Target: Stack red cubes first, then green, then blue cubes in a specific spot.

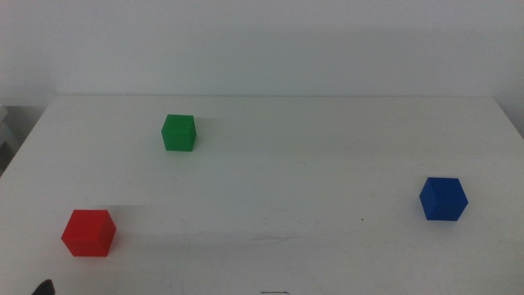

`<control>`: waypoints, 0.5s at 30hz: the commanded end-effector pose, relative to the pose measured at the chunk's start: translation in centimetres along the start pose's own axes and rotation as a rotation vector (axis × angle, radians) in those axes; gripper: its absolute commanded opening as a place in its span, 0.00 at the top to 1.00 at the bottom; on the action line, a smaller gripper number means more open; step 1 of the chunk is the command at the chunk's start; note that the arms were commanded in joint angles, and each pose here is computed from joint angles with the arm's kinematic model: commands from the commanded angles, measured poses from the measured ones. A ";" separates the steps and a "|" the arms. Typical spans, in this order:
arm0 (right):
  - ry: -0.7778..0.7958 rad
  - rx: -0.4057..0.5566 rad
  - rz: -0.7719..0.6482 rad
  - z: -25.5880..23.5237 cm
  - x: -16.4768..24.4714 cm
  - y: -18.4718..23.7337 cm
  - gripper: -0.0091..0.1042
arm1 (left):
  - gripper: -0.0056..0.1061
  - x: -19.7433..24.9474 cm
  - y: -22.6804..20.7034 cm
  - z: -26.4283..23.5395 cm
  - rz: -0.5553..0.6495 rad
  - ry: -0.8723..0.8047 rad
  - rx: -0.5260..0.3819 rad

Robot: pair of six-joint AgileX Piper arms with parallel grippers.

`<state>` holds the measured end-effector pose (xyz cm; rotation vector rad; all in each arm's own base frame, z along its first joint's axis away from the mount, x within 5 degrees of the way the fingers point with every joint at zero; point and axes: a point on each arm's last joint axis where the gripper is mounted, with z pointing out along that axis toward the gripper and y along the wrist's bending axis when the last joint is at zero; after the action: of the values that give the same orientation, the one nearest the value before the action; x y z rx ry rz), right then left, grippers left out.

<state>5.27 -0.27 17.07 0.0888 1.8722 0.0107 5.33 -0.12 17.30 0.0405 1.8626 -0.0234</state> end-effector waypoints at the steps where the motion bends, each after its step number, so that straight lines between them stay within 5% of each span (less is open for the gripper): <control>1: -0.108 -0.001 -0.019 -0.4 -1.2 0.0 0.27 | 0.11 -2.8 -0.1 -0.2 -0.027 -0.073 0.011; 10: -0.108 -0.001 -0.019 -0.4 -1.2 0.0 0.27 | 0.11 -14.3 -0.1 1.1 0.007 -0.035 0.005; 15: -0.108 -0.001 -0.019 -0.4 -1.2 0.0 0.27 | 0.11 -18.9 0.2 1.8 0.041 0.119 -0.031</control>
<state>5.27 -0.27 17.07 0.0889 1.8730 0.0106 11.74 -0.30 32.53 0.0569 1.9939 0.0241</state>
